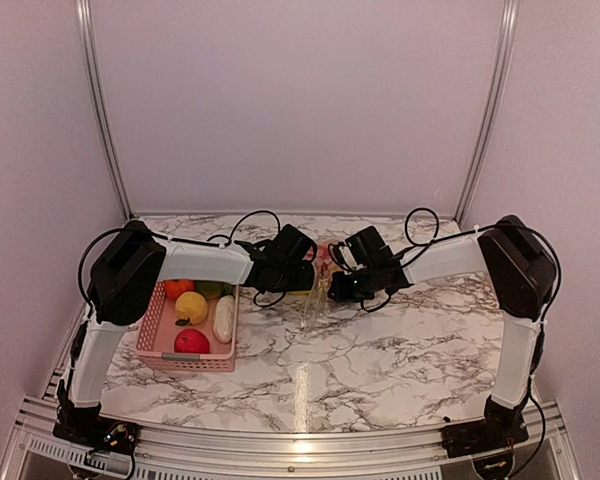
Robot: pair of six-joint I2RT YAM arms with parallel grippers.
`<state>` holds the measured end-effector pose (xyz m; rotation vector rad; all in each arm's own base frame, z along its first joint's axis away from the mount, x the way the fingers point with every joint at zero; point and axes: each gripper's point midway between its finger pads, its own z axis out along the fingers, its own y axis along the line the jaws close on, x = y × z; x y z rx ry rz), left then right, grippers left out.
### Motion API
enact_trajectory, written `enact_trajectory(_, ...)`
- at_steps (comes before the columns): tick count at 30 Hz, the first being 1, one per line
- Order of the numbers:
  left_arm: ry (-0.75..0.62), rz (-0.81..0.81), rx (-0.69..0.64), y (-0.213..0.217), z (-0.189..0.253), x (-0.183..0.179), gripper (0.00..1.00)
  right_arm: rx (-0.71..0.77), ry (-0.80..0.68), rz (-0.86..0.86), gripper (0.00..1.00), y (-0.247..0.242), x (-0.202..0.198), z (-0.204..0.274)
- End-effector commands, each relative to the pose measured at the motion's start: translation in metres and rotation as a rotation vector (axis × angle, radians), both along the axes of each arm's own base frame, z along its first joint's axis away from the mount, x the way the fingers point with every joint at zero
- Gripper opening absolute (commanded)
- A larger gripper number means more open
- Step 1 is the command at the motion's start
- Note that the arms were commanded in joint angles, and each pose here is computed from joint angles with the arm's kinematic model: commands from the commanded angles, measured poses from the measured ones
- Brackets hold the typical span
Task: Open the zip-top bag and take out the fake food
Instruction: Pick up the fake fruit from the zipper food storage bag.
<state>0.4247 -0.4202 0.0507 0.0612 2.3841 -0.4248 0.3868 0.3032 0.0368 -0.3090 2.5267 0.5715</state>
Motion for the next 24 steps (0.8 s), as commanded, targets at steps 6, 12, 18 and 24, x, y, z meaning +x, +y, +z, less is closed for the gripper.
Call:
enact_trajectory(6,-0.009,-0.048,-0.025,0.005,0.024,-0.019,0.50,-0.013,0.009,-0.028,0.19,-0.011,0.004,-0.005)
enact_trajectory(12,-0.015,-0.076,-0.056,0.004,0.040,-0.033,0.50,-0.013,0.014,-0.033,0.19,-0.012,0.004,-0.008)
enact_trajectory(18,-0.016,-0.101,-0.086,0.005,0.055,-0.043,0.50,-0.013,0.016,-0.034,0.19,-0.012,0.004,-0.009)
enact_trajectory(24,0.000,-0.122,-0.071,0.012,0.063,-0.053,0.50,-0.010,0.016,-0.037,0.19,-0.012,0.004,-0.009)
